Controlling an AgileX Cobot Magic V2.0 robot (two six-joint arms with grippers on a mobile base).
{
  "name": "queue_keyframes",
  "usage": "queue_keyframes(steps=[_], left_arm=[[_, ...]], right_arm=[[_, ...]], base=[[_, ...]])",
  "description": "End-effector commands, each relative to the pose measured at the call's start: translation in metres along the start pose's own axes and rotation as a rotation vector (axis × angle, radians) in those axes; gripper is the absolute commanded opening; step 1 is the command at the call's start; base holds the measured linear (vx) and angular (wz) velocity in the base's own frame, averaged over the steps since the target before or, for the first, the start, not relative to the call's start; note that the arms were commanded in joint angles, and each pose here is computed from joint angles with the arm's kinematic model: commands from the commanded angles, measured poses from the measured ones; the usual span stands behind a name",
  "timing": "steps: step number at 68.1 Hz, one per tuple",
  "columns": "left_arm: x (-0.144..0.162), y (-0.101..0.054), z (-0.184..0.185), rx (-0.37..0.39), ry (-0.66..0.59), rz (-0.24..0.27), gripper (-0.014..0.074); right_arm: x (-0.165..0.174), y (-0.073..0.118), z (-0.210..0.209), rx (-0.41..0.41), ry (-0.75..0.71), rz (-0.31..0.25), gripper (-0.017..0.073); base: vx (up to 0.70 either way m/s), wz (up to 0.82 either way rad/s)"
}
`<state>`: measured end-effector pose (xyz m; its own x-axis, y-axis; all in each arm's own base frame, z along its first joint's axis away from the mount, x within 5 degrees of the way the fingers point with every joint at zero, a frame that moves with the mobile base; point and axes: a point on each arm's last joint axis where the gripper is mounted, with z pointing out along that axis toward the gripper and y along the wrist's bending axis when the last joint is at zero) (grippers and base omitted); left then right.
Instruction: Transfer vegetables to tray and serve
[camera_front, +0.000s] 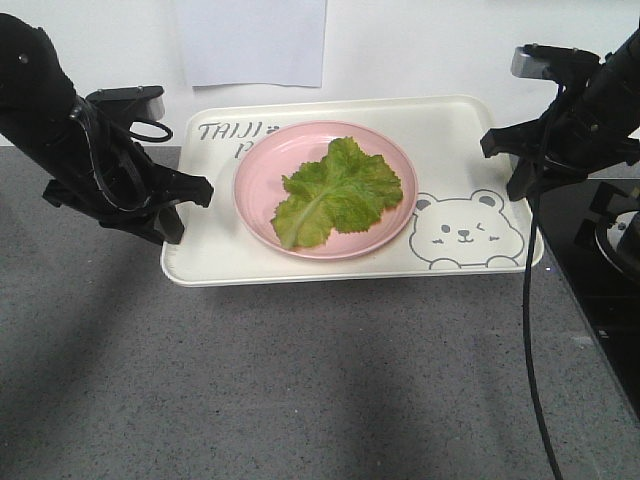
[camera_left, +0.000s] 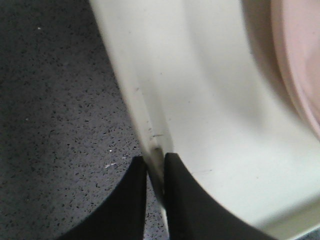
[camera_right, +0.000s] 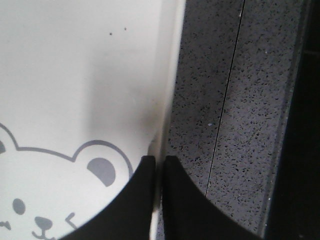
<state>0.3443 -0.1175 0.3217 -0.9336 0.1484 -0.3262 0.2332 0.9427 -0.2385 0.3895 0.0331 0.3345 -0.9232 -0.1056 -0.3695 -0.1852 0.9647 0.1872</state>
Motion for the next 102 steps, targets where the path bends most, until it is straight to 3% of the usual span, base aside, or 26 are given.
queue_keyframes(steps=[1,20,28,51,71,82,102], left_arm=[[-0.004,-0.023,-0.032,0.115,-0.137,0.031,-0.0006],[-0.006,-0.023,-0.032,0.115,-0.158,0.030,-0.0006],[-0.007,-0.022,-0.032,0.102,-0.163,0.036,-0.0006],[-0.008,-0.004,-0.012,-0.056,-0.081,0.077,-0.0006],[-0.012,0.003,0.015,-0.085,-0.011,0.081,-0.0006],[-0.013,0.009,0.031,-0.117,0.037,0.087,-0.0006],[-0.014,0.016,0.051,-0.149,0.088,0.094,-0.0006]], right_arm=[[0.001,0.023,-0.031,-0.106,-0.069,-0.029,-0.0006],[0.001,0.023,-0.031,-0.110,-0.073,-0.026,-0.0006],[0.001,0.027,-0.031,-0.150,-0.076,-0.040,-0.0006],[-0.006,0.042,0.000,-0.247,-0.026,-0.095,-0.0006],[-0.005,0.052,0.065,-0.122,0.140,-0.182,-0.0006],[-0.003,0.047,0.084,-0.053,0.194,-0.171,-0.0003],[-0.004,0.045,0.086,-0.036,0.193,-0.174,-0.0001]], base=[[0.00,0.00],[0.00,0.00],[0.00,0.00],[0.00,0.00],[0.00,0.00],[0.00,0.00],[0.00,0.00]])
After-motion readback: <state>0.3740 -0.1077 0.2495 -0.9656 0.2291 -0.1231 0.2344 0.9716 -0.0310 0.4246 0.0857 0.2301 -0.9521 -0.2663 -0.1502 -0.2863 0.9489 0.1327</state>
